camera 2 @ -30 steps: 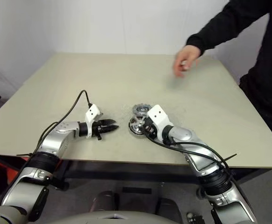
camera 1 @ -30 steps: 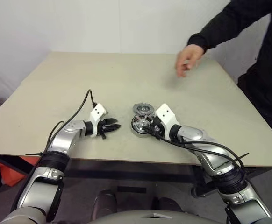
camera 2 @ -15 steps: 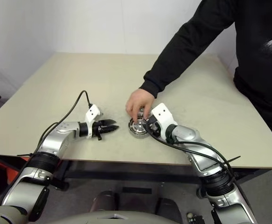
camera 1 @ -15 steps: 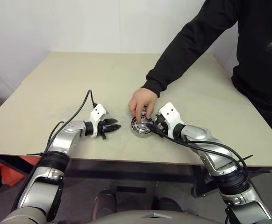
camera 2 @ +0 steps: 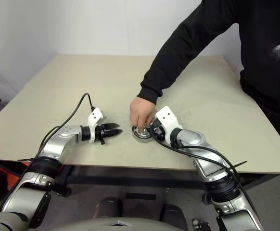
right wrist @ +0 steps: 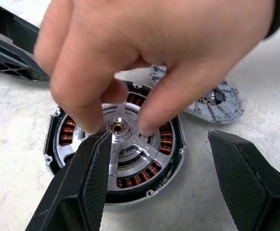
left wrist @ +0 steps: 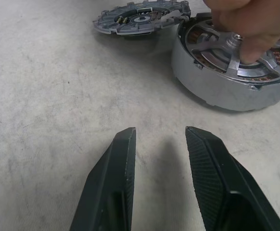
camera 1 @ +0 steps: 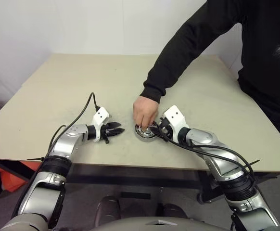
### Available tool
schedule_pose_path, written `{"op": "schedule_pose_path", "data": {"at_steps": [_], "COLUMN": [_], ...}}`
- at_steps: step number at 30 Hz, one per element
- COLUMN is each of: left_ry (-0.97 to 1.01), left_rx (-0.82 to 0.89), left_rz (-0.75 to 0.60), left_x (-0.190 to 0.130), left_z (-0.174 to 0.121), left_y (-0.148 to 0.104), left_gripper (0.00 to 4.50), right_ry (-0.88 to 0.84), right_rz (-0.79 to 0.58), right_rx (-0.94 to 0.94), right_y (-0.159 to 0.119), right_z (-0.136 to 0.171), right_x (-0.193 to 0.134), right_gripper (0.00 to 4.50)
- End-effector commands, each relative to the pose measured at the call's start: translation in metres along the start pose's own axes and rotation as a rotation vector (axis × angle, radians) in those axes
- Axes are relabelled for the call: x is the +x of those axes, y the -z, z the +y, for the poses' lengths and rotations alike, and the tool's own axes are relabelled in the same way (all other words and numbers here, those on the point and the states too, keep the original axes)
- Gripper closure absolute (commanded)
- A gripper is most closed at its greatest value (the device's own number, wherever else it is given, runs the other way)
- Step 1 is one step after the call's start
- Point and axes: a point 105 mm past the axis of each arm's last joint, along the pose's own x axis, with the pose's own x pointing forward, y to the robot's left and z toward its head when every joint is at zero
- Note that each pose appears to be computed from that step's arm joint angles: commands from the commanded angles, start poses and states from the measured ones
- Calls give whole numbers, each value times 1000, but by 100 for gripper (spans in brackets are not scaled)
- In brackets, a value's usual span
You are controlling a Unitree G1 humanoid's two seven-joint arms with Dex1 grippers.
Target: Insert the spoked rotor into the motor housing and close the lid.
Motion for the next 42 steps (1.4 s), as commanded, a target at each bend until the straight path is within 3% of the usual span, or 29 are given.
{"op": "schedule_pose_path", "data": {"at_steps": [1, 42], "left_ry": [-8, -1], "left_rx": [42, 49], "left_rz": [-30, -30], "left_x": [-1, 2], "left_z": [5, 5], "left_y": [-14, -14], "left_gripper": [274, 274], "right_ry": [24, 54], "right_rz": [-63, -41], "right_rx": [-30, -26], "right_y": [-18, -12], "right_z": [-6, -17], "right_x": [-4, -15], "right_gripper": [121, 121]}}
